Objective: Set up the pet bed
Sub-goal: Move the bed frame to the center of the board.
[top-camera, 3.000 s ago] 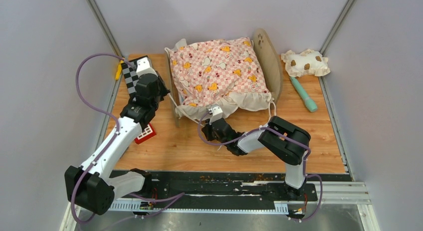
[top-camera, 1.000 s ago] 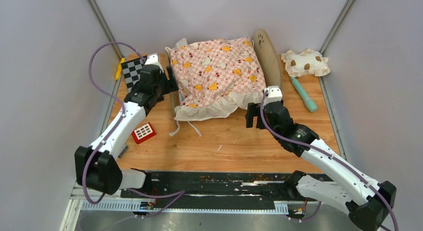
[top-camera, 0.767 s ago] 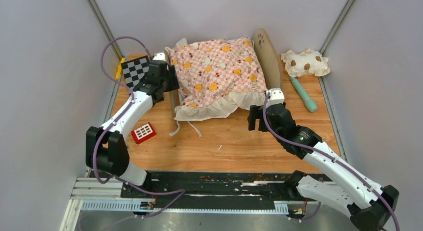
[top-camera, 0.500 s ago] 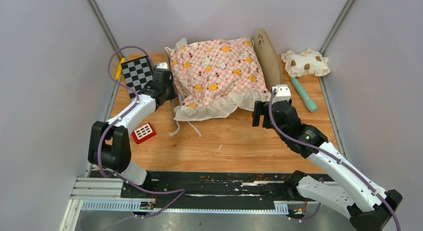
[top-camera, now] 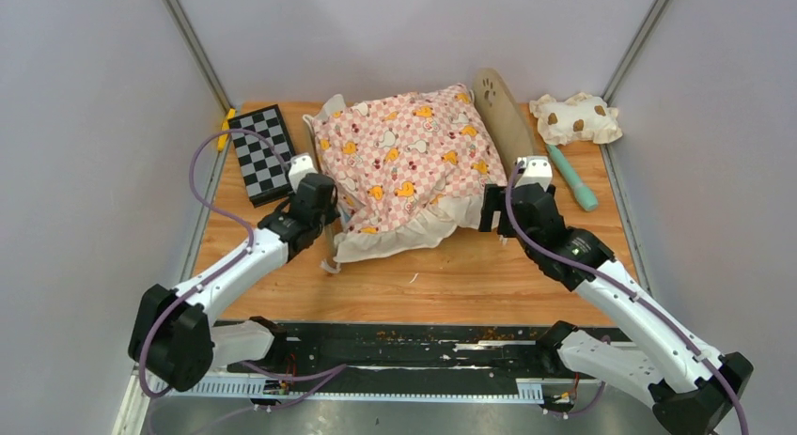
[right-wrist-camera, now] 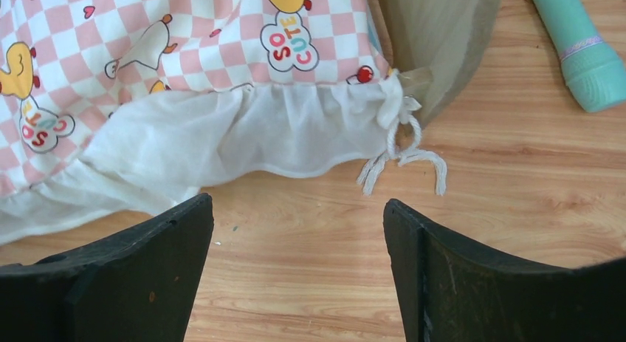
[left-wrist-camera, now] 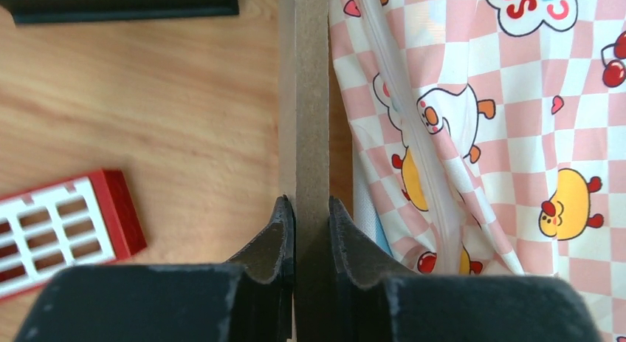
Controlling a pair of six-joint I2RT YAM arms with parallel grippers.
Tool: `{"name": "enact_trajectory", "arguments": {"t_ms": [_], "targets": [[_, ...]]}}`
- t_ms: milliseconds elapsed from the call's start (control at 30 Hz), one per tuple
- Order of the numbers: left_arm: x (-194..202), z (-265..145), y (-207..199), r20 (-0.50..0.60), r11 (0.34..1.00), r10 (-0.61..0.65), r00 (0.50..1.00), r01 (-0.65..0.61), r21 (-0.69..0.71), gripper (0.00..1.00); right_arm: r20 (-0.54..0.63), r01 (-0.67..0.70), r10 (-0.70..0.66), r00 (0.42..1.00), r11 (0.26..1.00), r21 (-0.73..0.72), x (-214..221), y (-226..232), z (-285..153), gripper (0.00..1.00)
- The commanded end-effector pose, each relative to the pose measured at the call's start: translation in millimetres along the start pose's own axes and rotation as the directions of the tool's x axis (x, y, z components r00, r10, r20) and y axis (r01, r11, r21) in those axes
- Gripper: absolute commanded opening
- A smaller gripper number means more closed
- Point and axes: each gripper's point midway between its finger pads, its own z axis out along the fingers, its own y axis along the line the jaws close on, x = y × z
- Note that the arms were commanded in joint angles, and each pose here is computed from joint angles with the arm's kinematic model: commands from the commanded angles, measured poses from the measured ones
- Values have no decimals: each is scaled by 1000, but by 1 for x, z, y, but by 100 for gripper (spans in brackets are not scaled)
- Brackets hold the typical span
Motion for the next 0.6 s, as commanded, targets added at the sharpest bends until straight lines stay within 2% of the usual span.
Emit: {"name": "enact_trajectory", "arguments": {"t_ms": [0, 67, 133, 333, 433, 567], "targets": [[24, -35, -59, -39, 957, -219, 975, 222, 186, 8, -7, -130, 130, 991, 991, -26, -5, 12, 2, 85], [34, -47, -73, -54, 944, -232, 971, 239, 228, 14, -33, -214, 212, 977, 974, -74, 6, 23, 5, 85], [38, -59, -85, -60, 933, -233, 970, 241, 267, 24, -72, -298, 292, 954, 950, -95, 19, 31, 8, 85], [33, -79, -87, -16, 940, -185, 983, 181, 289, 60, -203, -476, 452, 868, 875, -89, 53, 49, 11, 85], [29, -83, -82, 3, 945, -166, 986, 158, 286, 67, -227, -517, 492, 840, 854, -60, 66, 50, 11, 86], [18, -90, -77, 45, 947, -155, 987, 136, 290, 68, -200, -537, 528, 826, 843, 7, 80, 33, 11, 86]]}}
